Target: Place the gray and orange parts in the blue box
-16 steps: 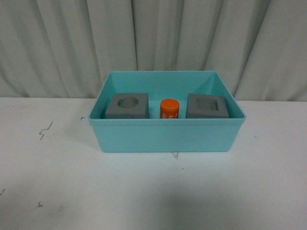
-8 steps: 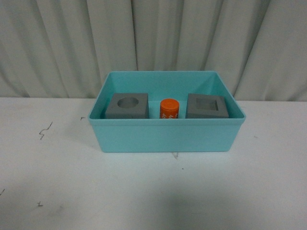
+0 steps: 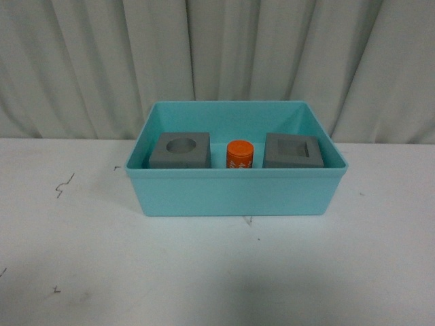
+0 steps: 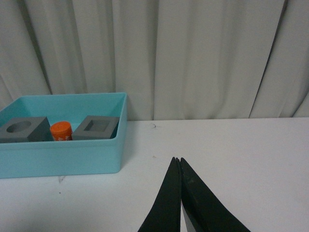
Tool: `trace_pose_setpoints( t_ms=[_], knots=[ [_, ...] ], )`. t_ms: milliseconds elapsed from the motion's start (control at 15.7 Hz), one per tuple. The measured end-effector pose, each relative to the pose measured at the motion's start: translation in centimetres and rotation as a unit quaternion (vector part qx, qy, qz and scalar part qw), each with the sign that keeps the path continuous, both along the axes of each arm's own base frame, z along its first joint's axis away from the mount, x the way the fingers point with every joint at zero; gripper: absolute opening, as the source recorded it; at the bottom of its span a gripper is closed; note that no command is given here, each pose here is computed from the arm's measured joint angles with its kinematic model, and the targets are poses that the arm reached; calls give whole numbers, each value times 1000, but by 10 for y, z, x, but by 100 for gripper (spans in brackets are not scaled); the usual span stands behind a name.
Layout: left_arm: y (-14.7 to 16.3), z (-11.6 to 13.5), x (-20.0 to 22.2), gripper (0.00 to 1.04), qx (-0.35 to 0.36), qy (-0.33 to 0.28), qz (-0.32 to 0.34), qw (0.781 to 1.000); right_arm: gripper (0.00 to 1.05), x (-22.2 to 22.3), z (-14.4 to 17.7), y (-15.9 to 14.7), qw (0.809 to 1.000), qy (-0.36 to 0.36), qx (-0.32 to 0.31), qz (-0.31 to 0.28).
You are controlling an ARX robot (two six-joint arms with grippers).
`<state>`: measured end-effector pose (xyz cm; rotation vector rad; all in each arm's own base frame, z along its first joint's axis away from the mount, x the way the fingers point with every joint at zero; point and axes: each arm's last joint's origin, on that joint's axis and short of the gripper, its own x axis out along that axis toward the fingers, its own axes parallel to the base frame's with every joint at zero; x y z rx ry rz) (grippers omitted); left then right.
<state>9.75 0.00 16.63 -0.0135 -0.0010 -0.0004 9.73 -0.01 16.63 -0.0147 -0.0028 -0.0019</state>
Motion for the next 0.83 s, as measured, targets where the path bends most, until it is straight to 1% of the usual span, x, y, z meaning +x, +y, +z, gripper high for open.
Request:
trace_pose_setpoints(
  t_ms=[64,127,191,254,318,382,445,509,573,827],
  knots=[
    [0,0,0,98,0,0,0,1000,14,0,0,0,1000,0,0,0],
    [0,0,0,98,0,0,0,1000,27,0,0,0,1000,0,0,0],
    [0,0,0,98,0,0,0,1000,36,0,0,0,1000,0,0,0],
    [0,0,0,98,0,0,0,1000,51,0,0,0,1000,0,0,0],
    [0,0,0,98,0,0,0,1000,68,0,0,0,1000,0,0,0],
    [0,0,0,98,0,0,0,1000,80,0,0,0,1000,0,0,0],
    [0,0,0,98,0,0,0,1000,96,0,0,0,1000,0,0,0],
    [0,0,0,98,0,0,0,1000,99,0,0,0,1000,0,0,0],
    [0,0,0,98,0,0,0,1000,97,0,0,0,1000,0,0,0],
    [0,0,0,98,0,0,0,1000,98,0,0,0,1000,0,0,0]
  ],
)
